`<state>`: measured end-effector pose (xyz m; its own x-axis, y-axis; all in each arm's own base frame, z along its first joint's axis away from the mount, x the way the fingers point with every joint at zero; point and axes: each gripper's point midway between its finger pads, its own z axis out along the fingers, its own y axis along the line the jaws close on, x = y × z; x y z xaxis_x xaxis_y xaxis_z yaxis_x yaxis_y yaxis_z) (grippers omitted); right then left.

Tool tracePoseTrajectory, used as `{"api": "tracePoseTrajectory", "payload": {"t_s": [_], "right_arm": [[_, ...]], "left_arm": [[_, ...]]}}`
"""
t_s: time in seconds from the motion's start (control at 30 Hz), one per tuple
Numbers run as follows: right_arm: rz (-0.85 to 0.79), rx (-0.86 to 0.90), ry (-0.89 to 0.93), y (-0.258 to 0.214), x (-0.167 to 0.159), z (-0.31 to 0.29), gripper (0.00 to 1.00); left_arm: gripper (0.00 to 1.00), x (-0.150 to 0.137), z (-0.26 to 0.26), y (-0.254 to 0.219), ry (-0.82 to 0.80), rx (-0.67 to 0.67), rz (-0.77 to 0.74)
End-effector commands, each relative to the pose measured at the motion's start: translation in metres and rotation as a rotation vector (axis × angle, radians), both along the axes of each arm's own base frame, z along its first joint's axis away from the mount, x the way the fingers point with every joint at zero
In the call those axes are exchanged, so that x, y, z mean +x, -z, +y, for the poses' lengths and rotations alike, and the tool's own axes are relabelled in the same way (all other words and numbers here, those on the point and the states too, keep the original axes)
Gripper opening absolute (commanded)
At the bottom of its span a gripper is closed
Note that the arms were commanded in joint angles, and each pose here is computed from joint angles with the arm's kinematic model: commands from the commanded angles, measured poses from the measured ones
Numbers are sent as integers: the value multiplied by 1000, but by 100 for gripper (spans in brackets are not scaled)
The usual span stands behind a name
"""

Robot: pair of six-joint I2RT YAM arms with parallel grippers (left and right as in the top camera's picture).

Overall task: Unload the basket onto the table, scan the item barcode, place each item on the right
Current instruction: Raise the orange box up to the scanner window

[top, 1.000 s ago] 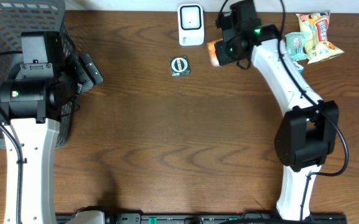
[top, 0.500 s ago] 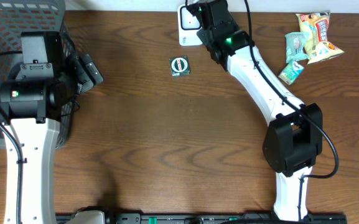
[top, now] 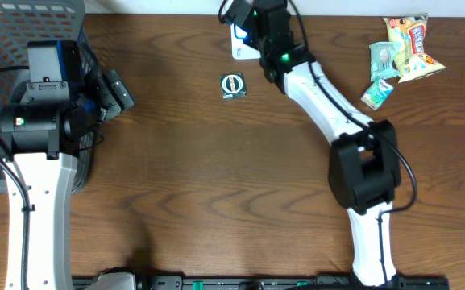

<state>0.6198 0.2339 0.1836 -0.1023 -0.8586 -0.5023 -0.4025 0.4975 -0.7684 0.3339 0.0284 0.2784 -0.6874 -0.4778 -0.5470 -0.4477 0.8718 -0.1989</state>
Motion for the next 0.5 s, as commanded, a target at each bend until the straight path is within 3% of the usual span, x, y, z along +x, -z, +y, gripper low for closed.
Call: {"api": "tracePoseTrajectory", "payload": {"t_s": [0.0,0.27,0.47], "right_arm": [[-7,-118,-62,28,9,7,1],[-19,-96,-94,50,19,11,1],[-19,-43,-6,45,26,-13,1]], "left_arm": [[98,-2,2,-2,-15,-1,-5],[98,-2,2,-2,-14,-1,-5],[98,-2,2,-2,-14,-1,-5]]}}
